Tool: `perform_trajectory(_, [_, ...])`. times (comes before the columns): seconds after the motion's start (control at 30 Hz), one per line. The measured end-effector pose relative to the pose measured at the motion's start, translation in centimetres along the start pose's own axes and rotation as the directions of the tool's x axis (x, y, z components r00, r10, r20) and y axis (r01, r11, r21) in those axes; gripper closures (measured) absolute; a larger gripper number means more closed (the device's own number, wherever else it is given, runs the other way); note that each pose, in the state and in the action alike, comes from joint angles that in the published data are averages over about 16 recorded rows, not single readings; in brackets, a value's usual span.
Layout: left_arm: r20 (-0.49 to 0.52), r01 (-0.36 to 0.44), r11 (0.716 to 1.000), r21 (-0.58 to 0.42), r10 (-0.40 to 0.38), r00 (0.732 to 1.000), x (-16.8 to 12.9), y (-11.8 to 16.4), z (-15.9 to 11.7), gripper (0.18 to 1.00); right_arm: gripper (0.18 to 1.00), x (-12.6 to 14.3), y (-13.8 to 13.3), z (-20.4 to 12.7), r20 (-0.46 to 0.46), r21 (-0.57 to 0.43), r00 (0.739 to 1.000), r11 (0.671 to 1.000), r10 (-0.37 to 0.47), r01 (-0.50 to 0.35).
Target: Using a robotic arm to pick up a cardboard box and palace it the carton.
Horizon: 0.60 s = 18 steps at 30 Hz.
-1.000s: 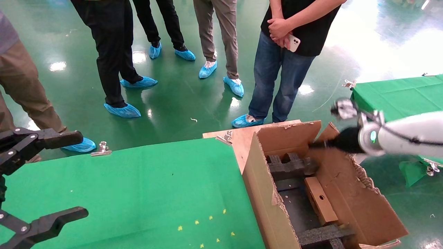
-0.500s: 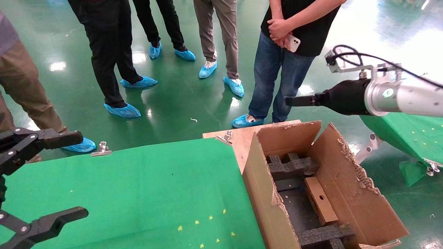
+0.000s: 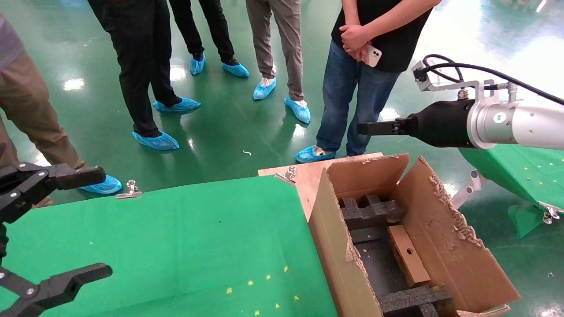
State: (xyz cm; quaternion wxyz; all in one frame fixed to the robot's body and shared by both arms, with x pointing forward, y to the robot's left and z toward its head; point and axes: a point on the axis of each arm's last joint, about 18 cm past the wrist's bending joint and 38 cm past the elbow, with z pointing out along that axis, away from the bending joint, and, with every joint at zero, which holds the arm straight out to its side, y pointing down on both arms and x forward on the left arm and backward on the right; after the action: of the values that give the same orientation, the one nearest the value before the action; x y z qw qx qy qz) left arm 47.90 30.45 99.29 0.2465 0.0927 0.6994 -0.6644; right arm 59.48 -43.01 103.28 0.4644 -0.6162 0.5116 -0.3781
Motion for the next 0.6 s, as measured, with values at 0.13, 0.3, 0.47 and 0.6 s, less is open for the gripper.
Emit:
perform_trajectory(0.13, [0.0,0.0,1.0,0.0,0.0,1.0,0.0,0.0,0.0,0.183,0.178,-0.7,0.4,0.4,0.032,-0.018,0.999,1.0,-0.019,0.019])
perform_trajectory(0.3, [0.0,0.0,1.0,0.0,0.0,1.0,0.0,0.0,0.0,0.183,0.178,-2.3,0.9,0.8,0.105,-0.039,0.993,0.997,-0.056,0.06])
perform_trajectory(0.47, [0.0,0.0,1.0,0.0,0.0,1.0,0.0,0.0,0.0,0.183,0.178,-4.3,1.6,1.2,0.202,-0.05,0.974,0.992,-0.101,0.113])
perform_trajectory(0.6, [0.0,0.0,1.0,0.0,0.0,1.0,0.0,0.0,0.0,0.183,0.178,-5.9,2.1,1.2,0.283,-0.046,0.949,0.987,-0.137,0.156])
